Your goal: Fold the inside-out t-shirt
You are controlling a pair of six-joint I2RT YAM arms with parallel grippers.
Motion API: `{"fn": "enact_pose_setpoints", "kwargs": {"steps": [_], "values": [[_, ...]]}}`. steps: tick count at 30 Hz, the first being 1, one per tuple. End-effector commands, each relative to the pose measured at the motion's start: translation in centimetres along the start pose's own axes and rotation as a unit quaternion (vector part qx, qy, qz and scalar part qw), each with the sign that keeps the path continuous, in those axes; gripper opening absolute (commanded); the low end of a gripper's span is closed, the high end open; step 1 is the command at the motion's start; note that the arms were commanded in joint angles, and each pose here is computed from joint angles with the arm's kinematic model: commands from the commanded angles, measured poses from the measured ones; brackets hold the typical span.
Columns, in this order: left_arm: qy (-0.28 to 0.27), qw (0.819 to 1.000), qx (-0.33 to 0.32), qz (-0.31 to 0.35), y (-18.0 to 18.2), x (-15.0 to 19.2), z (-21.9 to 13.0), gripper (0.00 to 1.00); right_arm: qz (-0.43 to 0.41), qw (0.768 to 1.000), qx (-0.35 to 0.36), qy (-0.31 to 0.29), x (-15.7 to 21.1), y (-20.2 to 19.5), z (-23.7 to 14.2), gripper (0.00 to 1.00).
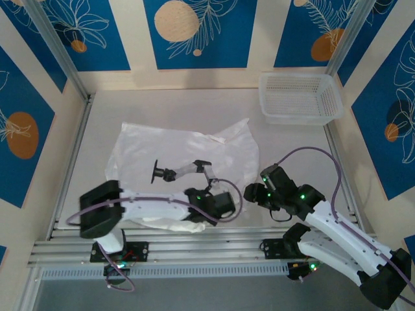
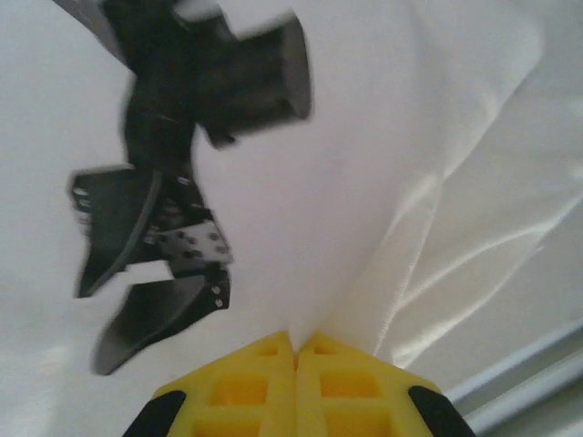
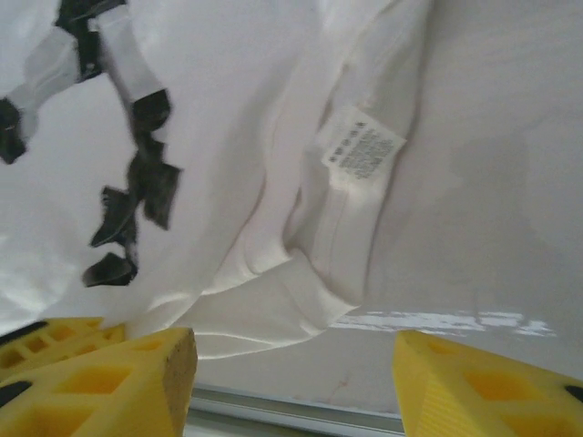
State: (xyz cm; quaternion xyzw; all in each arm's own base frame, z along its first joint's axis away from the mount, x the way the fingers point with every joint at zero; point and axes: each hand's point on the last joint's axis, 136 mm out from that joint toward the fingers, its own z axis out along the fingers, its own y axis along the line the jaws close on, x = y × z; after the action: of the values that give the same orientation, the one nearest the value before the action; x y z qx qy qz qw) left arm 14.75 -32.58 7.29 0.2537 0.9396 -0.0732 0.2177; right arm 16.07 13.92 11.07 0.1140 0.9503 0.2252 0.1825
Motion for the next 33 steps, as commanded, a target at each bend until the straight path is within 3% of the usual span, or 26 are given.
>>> {"fn": "enact_pose_setpoints", "kwargs": {"steps": [1, 4, 9, 18, 20, 24, 25, 33], "values": [[-0.022, 0.994, 0.095, -0.046, -0.4, -2.1, -2.4, 0.00, -0.015, 0.995, -0.097, 0.012, 0.8, 3.6, -0.1, 0.59], [-0.028, 0.989, 0.123, -0.074, 0.8, -2.9, -3.2, 0.00, -0.004, 0.982, -0.187, 0.006, 1.7, 6.8, 0.0, 0.59], [-0.036, 0.983, 0.152, -0.094, 1.3, -3.8, -4.0, 0.00, 0.028, 0.963, -0.267, -0.001, 3.1, 9.7, 1.3, 0.66], [-0.052, 0.961, 0.227, -0.150, 1.4, -5.3, -6.2, 0.00, 0.030, 0.972, -0.232, 0.018, 4.8, 10.5, 5.9, 0.69], [-0.059, 0.957, 0.236, -0.158, 1.8, -5.7, -6.9, 0.00, 0.023, 0.979, -0.202, 0.002, 4.2, 9.9, 6.9, 0.57], [-0.062, 0.953, 0.247, -0.167, 2.3, -5.9, -7.7, 0.00, -0.006, 0.976, -0.210, -0.055, 2.1, 10.8, 6.4, 0.07], [-0.060, 0.954, 0.241, -0.170, 2.6, -5.7, -7.6, 0.00, -0.006, 0.977, -0.204, -0.069, 1.6, 10.6, 6.1, 0.00], [-0.062, 0.956, 0.185, -0.219, 8.2, -4.7, -6.0, 0.00, 0.040, 0.979, -0.166, -0.109, 0.2, 4.7, 4.0, 0.00]]}}
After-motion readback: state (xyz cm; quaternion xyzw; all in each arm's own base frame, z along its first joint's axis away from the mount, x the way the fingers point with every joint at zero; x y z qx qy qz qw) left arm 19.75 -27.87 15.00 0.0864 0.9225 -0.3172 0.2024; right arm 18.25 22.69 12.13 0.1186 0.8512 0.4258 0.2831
